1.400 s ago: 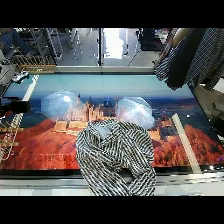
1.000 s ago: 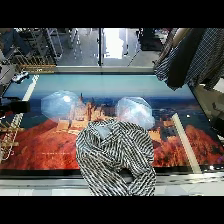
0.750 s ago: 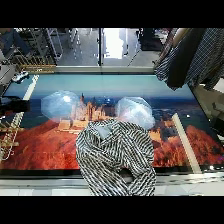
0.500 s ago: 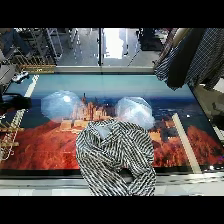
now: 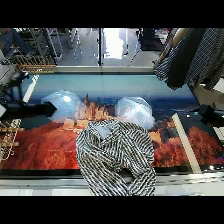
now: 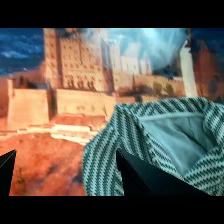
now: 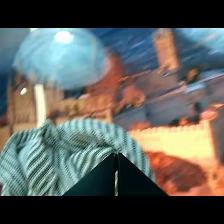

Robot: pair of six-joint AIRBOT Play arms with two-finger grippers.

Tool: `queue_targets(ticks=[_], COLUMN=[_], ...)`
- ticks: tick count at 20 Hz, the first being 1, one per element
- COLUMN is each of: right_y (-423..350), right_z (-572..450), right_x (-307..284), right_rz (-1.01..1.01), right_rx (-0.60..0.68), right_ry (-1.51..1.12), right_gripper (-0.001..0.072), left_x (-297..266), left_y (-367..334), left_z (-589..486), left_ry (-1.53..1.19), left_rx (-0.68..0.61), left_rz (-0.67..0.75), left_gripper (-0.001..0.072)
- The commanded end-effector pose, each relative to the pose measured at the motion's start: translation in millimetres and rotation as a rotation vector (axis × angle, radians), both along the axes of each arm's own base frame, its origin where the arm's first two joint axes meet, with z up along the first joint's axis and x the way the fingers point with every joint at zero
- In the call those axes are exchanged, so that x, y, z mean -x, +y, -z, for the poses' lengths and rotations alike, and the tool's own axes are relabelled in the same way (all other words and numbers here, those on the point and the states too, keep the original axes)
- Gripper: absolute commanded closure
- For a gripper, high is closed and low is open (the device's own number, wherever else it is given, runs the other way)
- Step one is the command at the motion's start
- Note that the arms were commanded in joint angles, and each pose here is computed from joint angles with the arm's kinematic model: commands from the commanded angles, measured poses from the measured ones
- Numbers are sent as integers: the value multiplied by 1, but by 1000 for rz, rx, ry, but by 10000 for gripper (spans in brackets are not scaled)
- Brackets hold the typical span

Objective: Fold the clothes and pants, and hang the long-sleeved shirts on hangers.

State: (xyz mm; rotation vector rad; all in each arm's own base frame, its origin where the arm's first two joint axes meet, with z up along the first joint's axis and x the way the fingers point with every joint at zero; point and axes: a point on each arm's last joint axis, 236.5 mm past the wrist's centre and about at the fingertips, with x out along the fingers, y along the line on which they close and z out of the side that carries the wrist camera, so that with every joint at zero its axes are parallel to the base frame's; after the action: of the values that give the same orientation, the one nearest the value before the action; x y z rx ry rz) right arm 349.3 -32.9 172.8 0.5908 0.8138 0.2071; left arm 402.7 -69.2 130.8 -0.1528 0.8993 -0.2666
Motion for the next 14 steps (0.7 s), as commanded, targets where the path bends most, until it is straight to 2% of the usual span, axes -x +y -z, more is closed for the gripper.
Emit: queue_targets(ticks=[1, 2, 5, 6, 8, 10, 11, 14], right_y=[60, 74, 131, 157, 207, 251, 268, 306], right_z=[10, 22, 67, 86, 118, 151, 161, 193], right_x=[16, 19, 35, 44, 54, 51, 46, 39], right_rz=[-188, -226, -333, -386, -437, -426, -419, -444], right_rx=[-60, -50, -89, -98, -130, -165, -194, -251], right_ry=[66, 97, 206, 233, 243, 254, 272, 382], right_gripper=[627, 648, 651, 626, 418, 294, 250, 244], left_x=[13, 13, 16, 14, 10, 1, -5, -19], left_y=[-56, -73, -119, -128, -138, -138, -134, -133], left_z=[46, 61, 110, 129, 160, 182, 187, 193], left_ry=[177, 227, 367, 394, 432, 460, 467, 466], left_rx=[91, 128, 199, 193, 184, 189, 198, 200], left_rz=[153, 177, 237, 244, 238, 193, 166, 154], left_gripper=[10, 10, 12, 11, 12, 21, 21, 22])
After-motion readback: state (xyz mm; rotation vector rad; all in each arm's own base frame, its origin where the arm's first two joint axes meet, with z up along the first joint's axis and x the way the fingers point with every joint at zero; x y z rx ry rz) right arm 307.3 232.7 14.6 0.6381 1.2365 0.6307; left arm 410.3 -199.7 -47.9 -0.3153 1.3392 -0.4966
